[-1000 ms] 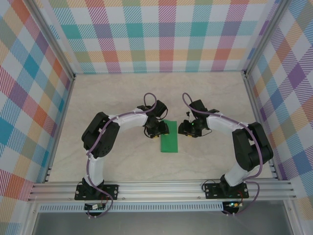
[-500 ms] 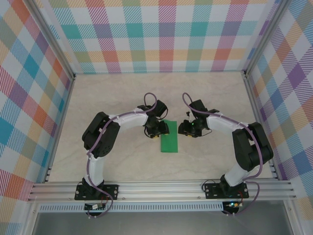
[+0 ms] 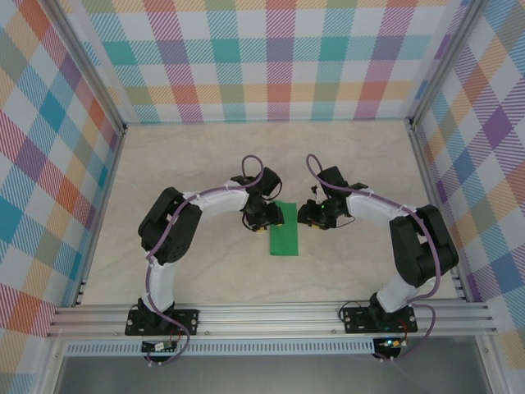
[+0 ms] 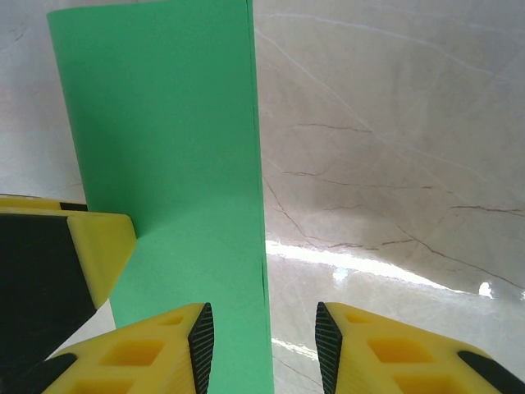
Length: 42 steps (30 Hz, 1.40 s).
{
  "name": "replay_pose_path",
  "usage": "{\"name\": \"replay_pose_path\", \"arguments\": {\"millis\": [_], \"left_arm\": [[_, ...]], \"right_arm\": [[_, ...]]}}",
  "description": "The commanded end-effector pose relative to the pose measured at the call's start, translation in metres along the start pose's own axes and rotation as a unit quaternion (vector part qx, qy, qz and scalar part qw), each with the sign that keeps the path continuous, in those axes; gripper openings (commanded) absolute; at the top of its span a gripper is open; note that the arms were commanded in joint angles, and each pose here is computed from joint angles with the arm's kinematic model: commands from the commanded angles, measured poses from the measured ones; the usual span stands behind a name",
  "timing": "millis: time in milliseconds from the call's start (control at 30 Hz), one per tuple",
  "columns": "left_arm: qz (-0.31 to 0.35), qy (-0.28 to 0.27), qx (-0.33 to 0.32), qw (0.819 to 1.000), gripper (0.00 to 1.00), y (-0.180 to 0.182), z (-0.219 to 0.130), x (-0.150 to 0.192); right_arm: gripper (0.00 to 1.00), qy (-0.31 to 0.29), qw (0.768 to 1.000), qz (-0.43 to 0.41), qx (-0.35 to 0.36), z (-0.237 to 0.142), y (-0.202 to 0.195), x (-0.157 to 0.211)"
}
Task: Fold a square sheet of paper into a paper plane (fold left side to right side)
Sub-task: First fold in half a square sheet of paper at the center of the table, then hold the square sheet of paper at the center of the table.
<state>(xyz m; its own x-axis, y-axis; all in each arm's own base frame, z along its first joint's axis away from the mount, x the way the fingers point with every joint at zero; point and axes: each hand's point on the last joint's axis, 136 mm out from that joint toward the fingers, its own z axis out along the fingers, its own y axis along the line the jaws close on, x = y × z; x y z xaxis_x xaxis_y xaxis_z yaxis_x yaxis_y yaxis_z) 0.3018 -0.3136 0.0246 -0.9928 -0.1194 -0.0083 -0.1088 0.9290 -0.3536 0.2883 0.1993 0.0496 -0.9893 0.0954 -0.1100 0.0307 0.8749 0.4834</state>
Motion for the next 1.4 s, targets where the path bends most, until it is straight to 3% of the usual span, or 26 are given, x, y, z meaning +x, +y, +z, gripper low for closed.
{"name": "replay_pose_path", "arguments": {"millis": [0,533,700,967,1367], "left_arm": [[0.009,0.021,-0.012,1.000,0.51,0.002,0.021,0.009],[0.006,0.024,-0.015,1.000,0.51,0.003,0.024,0.010],[0.007,0.024,-0.015,1.000,0.51,0.004,0.024,0.010],[0.006,0.024,-0.017,1.000,0.51,0.005,0.023,0.011],[0.006,0.025,-0.016,1.000,0.51,0.005,0.025,0.011]], "right_arm": [[0.40,0.001,1.000,0.002,-0.012,-0.003,0.005,0.002],[0.40,0.003,1.000,0.000,-0.024,-0.002,0.008,0.002],[0.29,0.009,0.998,0.004,-0.056,0.001,0.019,0.002],[0.03,0.030,0.997,0.005,-0.070,0.017,0.027,0.005],[0.00,0.054,0.997,0.008,-0.053,0.035,0.022,0.010]]}}
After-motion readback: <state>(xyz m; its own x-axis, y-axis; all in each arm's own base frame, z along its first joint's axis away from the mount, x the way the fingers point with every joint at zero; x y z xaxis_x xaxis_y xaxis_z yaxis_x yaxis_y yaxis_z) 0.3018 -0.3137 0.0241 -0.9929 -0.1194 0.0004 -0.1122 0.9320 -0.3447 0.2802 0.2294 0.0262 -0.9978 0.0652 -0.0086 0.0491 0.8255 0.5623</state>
